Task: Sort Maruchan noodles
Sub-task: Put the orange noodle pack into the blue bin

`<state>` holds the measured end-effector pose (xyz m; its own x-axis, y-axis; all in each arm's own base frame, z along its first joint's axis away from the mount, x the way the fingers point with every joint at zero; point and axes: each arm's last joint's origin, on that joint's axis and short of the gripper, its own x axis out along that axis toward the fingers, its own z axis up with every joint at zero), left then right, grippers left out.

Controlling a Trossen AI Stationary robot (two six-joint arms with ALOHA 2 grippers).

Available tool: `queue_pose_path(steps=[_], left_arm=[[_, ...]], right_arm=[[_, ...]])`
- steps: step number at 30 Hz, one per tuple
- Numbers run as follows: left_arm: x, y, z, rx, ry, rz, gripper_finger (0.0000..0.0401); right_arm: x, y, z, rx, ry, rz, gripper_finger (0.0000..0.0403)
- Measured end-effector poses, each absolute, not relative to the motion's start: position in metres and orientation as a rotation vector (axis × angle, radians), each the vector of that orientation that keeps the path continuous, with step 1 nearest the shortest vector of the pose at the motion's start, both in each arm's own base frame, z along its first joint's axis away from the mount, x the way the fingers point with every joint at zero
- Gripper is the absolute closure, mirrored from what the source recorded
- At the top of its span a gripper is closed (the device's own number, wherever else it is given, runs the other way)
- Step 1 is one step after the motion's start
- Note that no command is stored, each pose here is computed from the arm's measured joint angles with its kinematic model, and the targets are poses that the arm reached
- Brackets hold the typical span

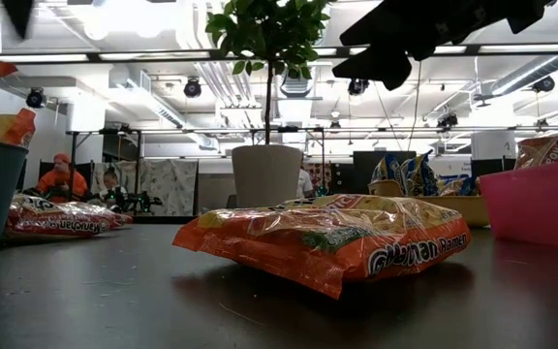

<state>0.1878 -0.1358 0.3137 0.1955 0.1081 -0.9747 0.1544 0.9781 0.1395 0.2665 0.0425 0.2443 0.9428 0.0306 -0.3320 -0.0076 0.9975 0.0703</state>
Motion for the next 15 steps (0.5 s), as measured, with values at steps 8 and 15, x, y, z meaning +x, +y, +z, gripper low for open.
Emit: queue_pose_path(steps=[8,15], left_arm=[[0.214,-0.144,0.344,0.391,0.898,0.009,0.0244],[0.23,-0.154,0.322,0.491,0.694,-0.104,0.0277]], right_arm=[[0.267,0.042,0.244,0.106,0.34,0.013,0.0106],[0.266,0.044,0.244,0.168,0.341,0.006,0.0135]])
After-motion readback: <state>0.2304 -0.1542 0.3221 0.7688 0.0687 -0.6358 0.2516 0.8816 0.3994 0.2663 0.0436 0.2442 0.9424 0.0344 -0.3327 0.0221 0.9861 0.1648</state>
